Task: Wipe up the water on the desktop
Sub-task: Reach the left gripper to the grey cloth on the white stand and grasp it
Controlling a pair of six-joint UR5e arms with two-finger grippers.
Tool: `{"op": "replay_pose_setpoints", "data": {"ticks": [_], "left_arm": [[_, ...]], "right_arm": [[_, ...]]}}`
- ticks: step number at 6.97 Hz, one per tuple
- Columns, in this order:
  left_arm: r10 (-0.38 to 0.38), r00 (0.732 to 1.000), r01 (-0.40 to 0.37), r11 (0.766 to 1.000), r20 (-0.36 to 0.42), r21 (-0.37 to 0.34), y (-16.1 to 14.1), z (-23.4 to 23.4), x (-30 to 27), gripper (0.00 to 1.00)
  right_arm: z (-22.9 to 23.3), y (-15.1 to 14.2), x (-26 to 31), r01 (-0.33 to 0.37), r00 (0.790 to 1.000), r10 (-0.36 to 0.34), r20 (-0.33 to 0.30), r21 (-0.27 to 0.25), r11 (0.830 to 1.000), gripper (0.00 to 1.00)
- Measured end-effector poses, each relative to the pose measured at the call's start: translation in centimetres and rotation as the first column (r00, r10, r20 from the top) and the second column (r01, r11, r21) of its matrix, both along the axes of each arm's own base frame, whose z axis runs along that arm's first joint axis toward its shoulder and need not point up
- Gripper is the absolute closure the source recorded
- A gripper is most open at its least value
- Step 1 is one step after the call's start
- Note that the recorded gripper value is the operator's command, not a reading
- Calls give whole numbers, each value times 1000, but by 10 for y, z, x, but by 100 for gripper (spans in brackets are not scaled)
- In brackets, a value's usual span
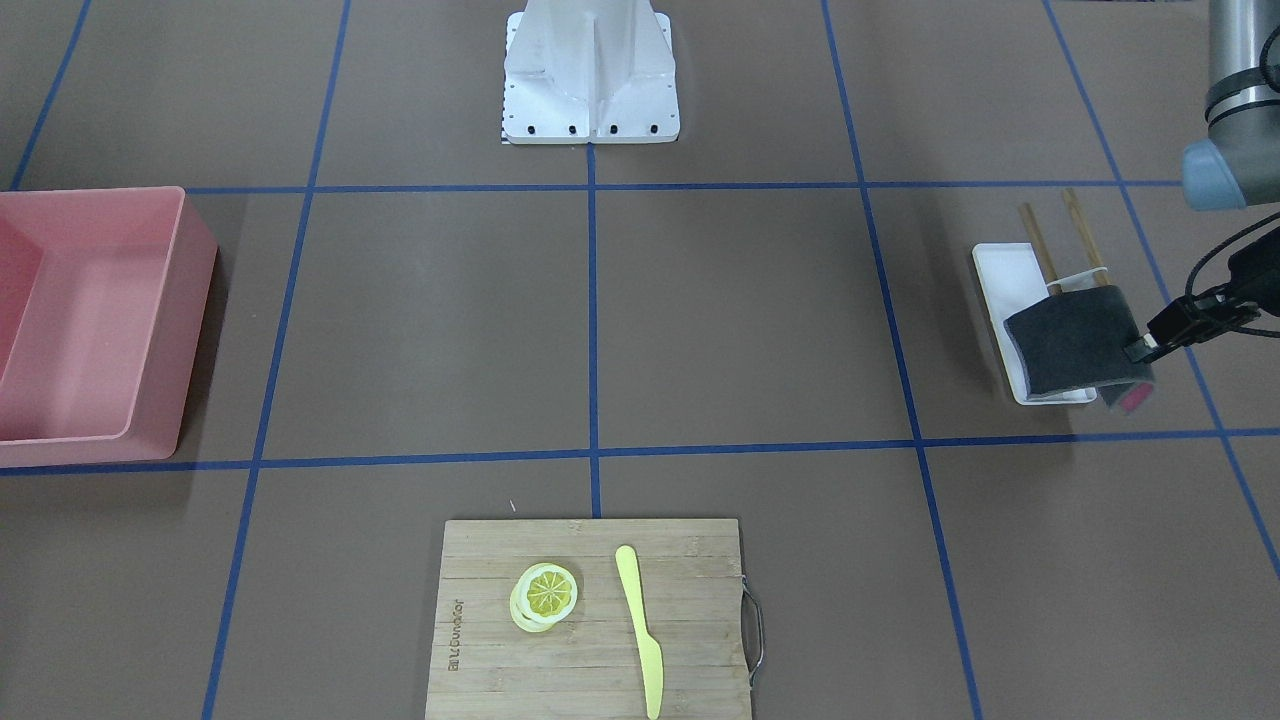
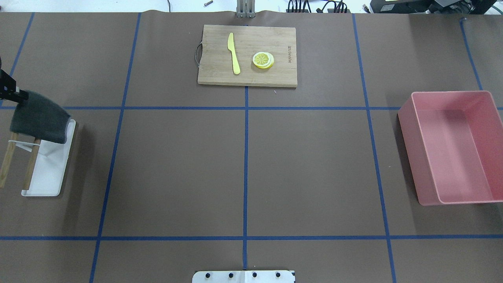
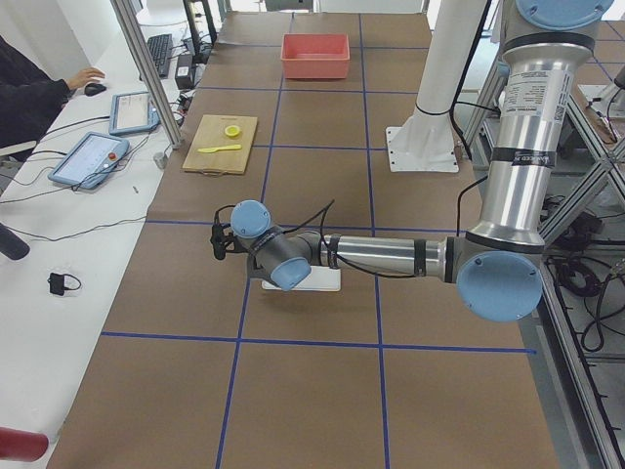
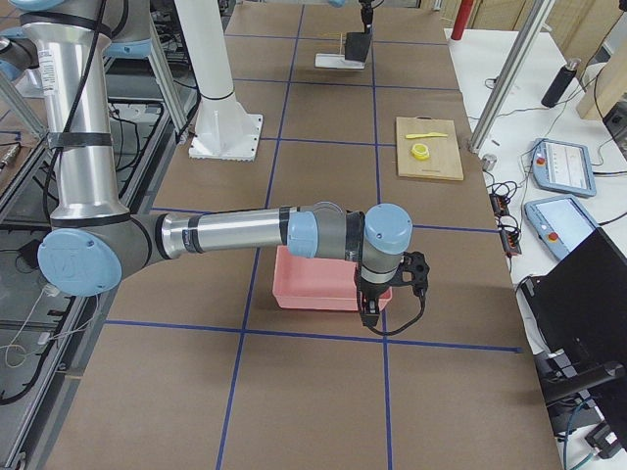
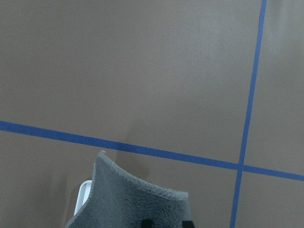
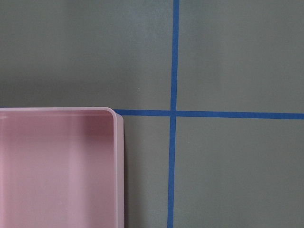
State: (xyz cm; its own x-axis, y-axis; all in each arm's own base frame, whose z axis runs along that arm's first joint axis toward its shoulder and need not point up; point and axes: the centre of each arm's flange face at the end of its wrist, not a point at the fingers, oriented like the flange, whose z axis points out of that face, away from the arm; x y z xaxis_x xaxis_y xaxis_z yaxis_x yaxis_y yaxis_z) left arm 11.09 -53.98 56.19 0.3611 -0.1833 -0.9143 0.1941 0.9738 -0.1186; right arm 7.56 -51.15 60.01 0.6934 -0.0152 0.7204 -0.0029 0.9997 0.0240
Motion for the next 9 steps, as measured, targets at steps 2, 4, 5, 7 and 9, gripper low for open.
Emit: {"op": "replay_pose_setpoints", "data": {"ticks": [2, 4, 5, 7, 9], "left_arm": [[31, 999, -31, 999, -28, -15, 4, 1, 0, 61], [37, 999, -38, 999, -33, -19, 6, 4, -1, 61], [36, 999, -37, 999, -33, -23, 7, 6, -3, 61], [34, 999, -35, 999, -32, -26, 9, 8, -5, 61], [29, 999, -30, 999, -31, -30, 8, 10, -7, 61]], "right_arm": [[0, 0, 0, 0, 1000, 0, 1, -2, 1000, 0], [0, 0, 0, 0, 1000, 0, 2, -4, 1000, 0], [0, 0, 0, 0, 1000, 0, 4, -5, 1000, 0], [0, 0, -1, 0, 1000, 0, 10, -6, 1000, 0], [0, 0, -1, -1, 1000, 1, 11, -6, 1000, 0]]}}
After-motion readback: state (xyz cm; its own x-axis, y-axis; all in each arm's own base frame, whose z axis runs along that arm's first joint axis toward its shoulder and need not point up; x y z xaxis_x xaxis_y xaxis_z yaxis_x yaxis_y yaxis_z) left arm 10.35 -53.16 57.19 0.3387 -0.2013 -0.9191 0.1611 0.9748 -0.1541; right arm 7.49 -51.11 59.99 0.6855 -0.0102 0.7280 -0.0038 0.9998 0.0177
